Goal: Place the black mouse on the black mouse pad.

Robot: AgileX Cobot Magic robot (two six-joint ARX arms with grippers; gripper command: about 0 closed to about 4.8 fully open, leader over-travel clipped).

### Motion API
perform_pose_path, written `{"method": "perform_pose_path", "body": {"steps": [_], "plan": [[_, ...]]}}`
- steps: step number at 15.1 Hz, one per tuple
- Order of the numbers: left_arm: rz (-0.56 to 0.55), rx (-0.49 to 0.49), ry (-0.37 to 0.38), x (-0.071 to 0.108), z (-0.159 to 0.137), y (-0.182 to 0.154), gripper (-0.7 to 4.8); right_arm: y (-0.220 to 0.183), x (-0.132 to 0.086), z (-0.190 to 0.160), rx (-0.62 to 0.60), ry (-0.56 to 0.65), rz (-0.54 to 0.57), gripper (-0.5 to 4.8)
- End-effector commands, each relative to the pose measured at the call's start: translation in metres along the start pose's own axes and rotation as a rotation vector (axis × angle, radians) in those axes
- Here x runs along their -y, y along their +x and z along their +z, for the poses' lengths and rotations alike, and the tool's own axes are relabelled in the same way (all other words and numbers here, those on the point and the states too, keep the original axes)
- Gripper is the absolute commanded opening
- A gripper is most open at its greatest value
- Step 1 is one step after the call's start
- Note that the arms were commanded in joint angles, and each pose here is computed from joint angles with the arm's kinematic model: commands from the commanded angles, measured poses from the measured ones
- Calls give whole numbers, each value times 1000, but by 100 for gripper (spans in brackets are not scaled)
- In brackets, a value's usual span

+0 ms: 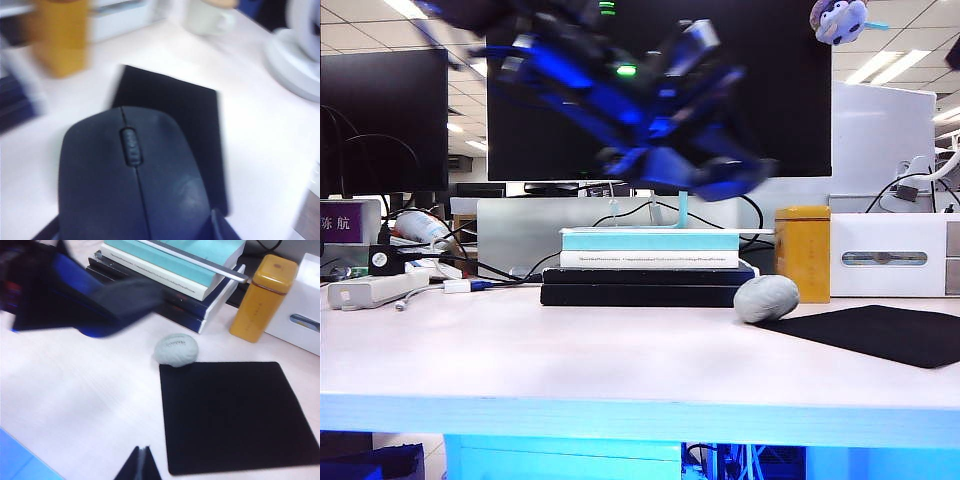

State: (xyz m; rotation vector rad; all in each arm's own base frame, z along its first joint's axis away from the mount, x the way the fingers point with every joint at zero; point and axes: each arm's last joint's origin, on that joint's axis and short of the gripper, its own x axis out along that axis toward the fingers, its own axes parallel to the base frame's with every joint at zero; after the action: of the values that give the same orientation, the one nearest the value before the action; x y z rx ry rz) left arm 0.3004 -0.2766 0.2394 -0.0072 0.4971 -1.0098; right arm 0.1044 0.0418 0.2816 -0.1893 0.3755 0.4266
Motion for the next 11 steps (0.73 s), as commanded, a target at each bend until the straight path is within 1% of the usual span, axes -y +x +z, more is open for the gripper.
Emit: {"method": "perform_pose_path", "body": {"steps": [1,4,8,9,11], "plan": [[-88,-48,1,15,2,22,-5,-9,0,-4,-20,3,-18,-6],[-122,-70,6,23,0,44,-5,-14,-1,-9,-51,16,-21,-6],[-173,-82,-24,21,3,73,-5,-21,-2,-14,-58,29,-20,-6],[-178,-88,-21,23,4,82,-5,-23,-2,-15,-63,29,-21,-6],[-196,-92,-22,22,6,90,-5,-26,-1,-18,-82,28,-58,-6]]}}
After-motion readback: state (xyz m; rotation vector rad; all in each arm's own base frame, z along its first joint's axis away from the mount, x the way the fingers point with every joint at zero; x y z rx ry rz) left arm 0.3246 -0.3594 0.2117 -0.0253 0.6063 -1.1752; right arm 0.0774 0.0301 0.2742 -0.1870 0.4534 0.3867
